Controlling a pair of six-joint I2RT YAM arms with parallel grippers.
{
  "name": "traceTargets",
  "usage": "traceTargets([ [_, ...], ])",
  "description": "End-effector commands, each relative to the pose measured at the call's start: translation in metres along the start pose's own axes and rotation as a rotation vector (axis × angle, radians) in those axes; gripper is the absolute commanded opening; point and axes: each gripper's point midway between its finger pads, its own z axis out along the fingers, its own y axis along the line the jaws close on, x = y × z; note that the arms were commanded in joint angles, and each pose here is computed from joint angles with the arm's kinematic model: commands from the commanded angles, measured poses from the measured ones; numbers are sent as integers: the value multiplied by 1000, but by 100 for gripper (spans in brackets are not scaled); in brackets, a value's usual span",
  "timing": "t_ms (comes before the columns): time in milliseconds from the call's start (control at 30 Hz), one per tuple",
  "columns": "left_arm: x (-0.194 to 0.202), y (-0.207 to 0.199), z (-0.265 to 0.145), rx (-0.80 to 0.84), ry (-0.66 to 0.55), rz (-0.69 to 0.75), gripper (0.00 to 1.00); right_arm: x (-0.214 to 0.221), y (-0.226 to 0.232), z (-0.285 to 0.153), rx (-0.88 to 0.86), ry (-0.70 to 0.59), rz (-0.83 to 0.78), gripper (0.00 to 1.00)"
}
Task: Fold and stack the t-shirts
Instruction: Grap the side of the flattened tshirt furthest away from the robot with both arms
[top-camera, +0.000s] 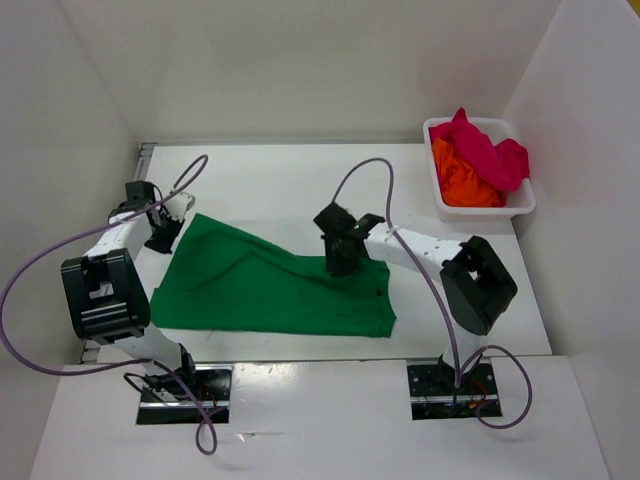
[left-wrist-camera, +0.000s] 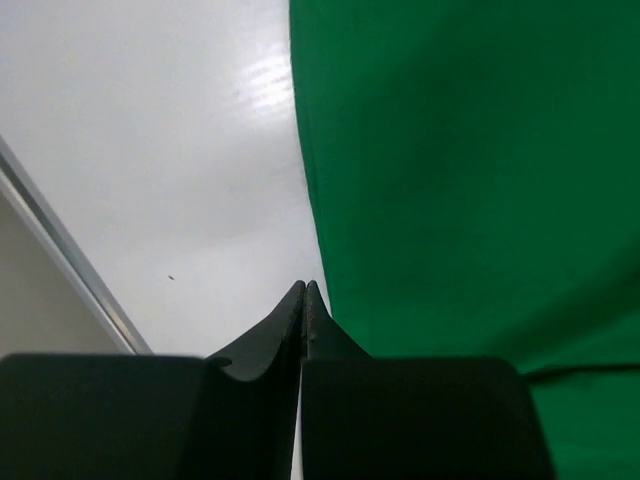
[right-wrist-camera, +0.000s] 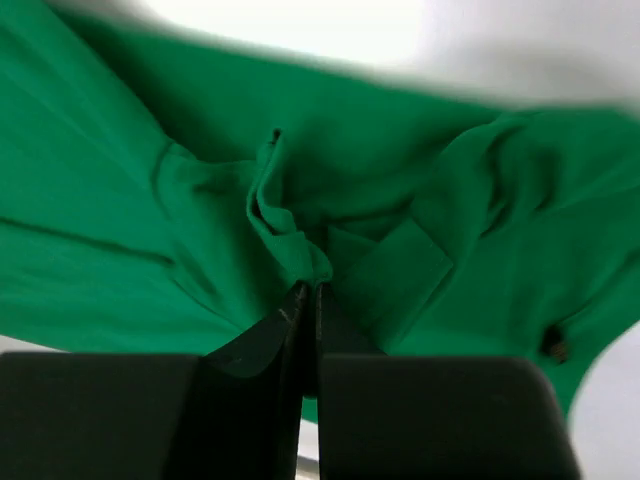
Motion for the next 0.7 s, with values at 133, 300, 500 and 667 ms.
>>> traceTargets([
  [133,-28,-11,6,47,-83,-21,17,29,21,4,-52,-1,42,19],
  [300,-98,0,17,90,-167,-102,63,38,31,-1,-69,-5,-36,39],
  [500,-132,-31,53,134,-155,-59,69,47,58,-36,-166,-72,-121,44],
  [667,-131,-37,80,107,-104,-59,71,37,63,-62,-230,-133,-143,41],
])
